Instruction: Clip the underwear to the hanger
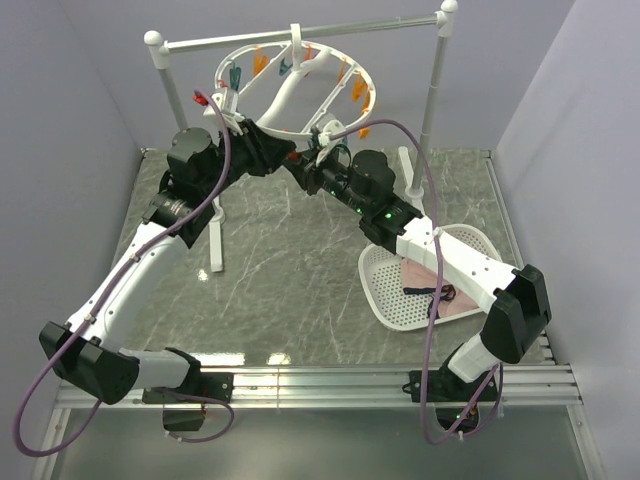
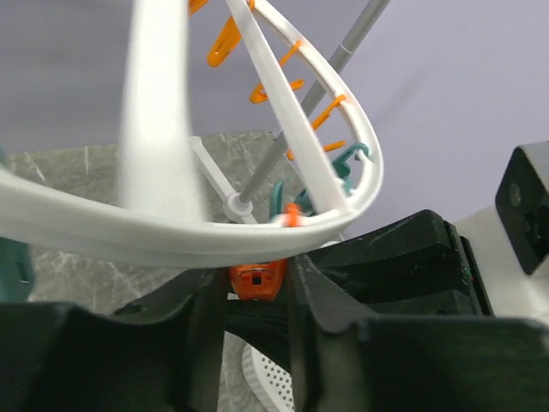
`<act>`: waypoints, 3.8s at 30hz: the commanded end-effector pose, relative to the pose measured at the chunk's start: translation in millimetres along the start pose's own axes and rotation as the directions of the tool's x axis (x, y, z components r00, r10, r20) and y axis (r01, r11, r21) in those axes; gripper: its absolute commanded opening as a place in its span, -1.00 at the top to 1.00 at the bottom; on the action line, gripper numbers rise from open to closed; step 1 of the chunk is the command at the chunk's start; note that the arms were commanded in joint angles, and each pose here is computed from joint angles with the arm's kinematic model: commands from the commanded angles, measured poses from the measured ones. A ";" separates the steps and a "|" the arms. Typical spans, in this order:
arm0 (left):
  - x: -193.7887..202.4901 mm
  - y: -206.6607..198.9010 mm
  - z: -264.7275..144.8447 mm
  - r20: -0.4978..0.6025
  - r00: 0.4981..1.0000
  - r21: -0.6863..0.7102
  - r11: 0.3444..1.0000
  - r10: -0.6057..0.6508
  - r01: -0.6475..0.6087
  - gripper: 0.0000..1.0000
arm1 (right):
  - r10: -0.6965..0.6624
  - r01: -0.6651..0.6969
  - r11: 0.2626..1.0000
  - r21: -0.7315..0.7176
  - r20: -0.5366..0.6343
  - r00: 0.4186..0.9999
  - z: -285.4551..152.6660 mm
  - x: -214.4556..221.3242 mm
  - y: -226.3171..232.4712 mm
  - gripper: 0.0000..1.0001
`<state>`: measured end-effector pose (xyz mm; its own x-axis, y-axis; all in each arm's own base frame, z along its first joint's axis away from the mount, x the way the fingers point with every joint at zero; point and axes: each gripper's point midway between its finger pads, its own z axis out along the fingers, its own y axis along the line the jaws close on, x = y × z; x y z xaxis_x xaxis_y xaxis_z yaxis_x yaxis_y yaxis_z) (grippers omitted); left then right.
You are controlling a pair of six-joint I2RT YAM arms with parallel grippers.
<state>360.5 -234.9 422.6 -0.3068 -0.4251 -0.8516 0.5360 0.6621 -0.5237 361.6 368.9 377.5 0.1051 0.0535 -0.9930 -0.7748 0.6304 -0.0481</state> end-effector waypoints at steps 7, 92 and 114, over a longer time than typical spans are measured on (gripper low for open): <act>-28.2 -1.0 -2.4 0.087 0.996 -0.029 0.999 0.023 -0.020 0.99 | -0.047 0.051 0.997 -0.053 0.072 0.996 -14.7 -39.8 14.6 0.21; -14.9 6.3 -1.4 0.047 0.998 -0.040 0.999 0.030 -0.028 0.99 | 0.382 -0.082 0.922 0.378 -0.857 0.346 -254.3 295.5 -126.6 1.00; -11.0 9.0 0.0 0.029 0.999 -0.043 0.999 0.029 -0.028 0.99 | -0.016 -0.094 0.994 -0.063 -0.899 0.438 -234.2 262.0 -89.2 -0.40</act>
<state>364.0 -228.8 412.5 -0.3157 -0.4067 -0.8573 0.5011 0.6958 -0.5146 278.3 141.1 57.4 -0.6569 -0.6499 -0.3823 -0.7369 0.6606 0.1433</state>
